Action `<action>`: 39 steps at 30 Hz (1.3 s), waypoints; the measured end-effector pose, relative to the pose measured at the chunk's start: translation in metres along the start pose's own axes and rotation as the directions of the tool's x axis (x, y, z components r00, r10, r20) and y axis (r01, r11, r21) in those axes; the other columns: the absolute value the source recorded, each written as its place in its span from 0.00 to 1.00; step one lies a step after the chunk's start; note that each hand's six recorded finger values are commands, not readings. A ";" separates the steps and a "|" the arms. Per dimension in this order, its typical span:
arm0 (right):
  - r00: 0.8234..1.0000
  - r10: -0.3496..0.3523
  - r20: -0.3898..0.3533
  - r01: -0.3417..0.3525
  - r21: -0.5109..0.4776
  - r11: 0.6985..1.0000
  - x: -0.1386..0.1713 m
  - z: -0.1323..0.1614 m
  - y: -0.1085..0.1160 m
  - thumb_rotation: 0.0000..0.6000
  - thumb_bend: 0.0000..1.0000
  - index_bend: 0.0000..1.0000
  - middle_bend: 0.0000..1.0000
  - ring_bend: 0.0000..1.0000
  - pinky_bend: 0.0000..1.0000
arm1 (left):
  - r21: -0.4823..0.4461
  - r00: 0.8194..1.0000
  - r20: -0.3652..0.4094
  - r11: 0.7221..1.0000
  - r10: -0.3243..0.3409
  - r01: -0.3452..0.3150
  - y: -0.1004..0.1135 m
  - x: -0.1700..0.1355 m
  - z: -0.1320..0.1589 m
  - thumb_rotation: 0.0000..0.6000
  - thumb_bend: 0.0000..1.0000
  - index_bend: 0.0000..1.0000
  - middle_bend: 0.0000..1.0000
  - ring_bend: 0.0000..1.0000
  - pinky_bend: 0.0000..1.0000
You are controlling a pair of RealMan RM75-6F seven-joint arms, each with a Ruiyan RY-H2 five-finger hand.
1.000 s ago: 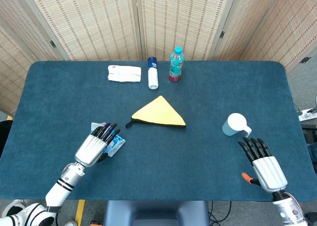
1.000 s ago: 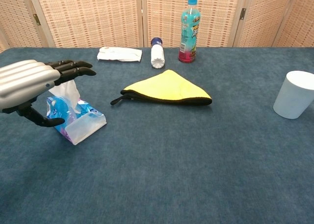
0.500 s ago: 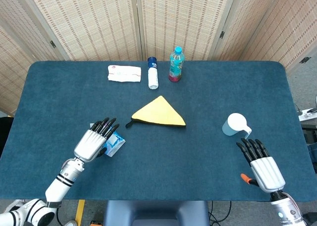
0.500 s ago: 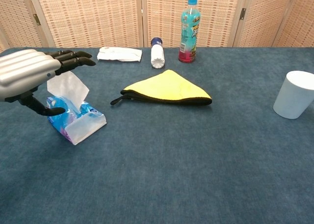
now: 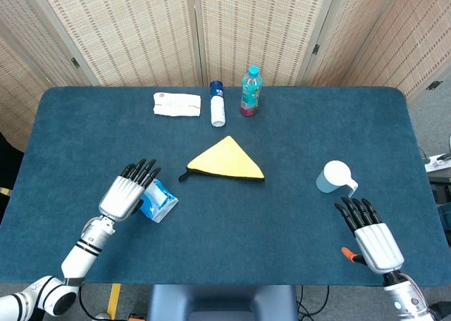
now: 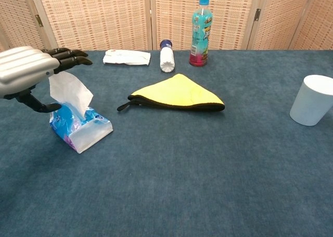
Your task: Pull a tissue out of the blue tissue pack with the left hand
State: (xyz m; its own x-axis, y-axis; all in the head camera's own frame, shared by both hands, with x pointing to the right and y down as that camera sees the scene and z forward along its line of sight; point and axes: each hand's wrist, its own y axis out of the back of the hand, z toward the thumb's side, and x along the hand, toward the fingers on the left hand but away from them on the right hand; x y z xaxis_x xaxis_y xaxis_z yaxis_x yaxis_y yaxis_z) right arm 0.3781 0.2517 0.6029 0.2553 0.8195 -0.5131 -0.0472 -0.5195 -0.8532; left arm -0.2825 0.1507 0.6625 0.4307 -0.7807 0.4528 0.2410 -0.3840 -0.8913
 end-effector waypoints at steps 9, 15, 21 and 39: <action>1.000 -0.002 -0.001 0.002 -0.003 1.000 0.000 0.000 0.001 1.00 0.05 0.00 0.00 0.00 0.00 | -0.005 1.000 0.011 1.000 -0.002 0.002 -0.006 -0.002 0.002 1.00 0.55 0.62 0.03 0.02 0.26; 1.000 0.002 -0.004 -0.002 -0.001 1.000 0.000 0.001 0.000 1.00 0.05 0.00 0.00 0.00 0.00 | -0.008 1.000 0.010 1.000 0.008 -0.008 -0.005 -0.005 0.000 1.00 0.56 0.64 0.04 0.02 0.26; 1.000 0.002 -0.003 -0.002 -0.003 1.000 0.000 0.000 0.000 1.00 0.05 0.00 0.00 0.00 0.00 | -0.037 0.999 0.007 0.998 0.044 -0.044 0.009 -0.008 -0.002 1.00 0.56 0.64 0.04 0.02 0.26; 1.000 -0.011 -0.002 0.011 -0.004 1.000 0.001 0.000 0.004 1.00 0.05 0.00 0.00 0.00 0.00 | -0.121 0.950 -0.103 0.945 0.294 -0.305 0.115 -0.034 -0.039 1.00 0.56 0.65 0.05 0.02 0.26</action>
State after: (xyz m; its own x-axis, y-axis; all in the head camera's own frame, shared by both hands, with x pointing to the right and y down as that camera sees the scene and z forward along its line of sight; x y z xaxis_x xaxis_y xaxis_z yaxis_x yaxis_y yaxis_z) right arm 0.3779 0.2511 0.5990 0.2580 0.8244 -0.5038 -0.0406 -0.5117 -0.8582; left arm -0.3035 0.1136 0.5441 0.3903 -0.9056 0.1661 -0.0087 -0.1840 -0.9829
